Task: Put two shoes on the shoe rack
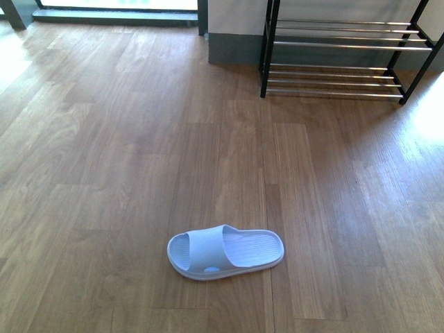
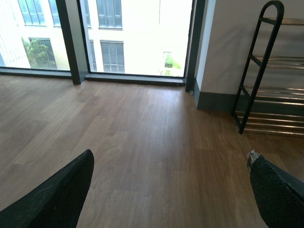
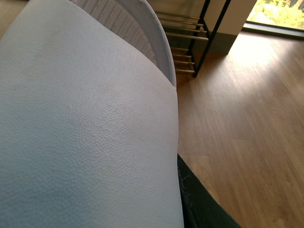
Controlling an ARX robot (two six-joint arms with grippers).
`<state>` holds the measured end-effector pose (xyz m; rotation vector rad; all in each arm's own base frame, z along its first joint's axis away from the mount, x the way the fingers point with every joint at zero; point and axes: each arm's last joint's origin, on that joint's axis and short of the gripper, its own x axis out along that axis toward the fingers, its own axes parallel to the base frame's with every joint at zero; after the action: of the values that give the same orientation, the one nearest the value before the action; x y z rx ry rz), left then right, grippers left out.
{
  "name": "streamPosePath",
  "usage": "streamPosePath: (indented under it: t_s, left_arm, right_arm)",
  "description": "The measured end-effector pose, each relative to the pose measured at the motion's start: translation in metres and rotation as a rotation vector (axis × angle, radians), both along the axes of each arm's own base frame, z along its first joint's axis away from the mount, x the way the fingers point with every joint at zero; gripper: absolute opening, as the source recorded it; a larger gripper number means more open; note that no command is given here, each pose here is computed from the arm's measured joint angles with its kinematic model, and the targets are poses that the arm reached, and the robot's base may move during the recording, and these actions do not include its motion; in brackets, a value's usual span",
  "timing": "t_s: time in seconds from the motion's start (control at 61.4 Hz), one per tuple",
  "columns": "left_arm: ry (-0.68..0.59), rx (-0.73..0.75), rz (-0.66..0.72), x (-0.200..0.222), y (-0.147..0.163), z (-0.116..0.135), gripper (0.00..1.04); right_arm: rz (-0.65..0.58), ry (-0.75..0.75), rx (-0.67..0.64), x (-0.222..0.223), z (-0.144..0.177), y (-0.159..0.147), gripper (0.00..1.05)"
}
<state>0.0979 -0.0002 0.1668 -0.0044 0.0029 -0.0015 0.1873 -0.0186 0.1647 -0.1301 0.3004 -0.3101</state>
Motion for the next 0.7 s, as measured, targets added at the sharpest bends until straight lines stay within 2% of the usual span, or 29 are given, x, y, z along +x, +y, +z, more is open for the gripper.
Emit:
streamPosePath:
  t_s: [0.7]
  left_arm:
    - [0.000, 0.000, 0.002, 0.0000, 0.0001, 0.0000, 0.95]
  right_arm:
    - [0.003, 0.000, 0.001, -0.0003, -0.0002, 0.0001, 0.01]
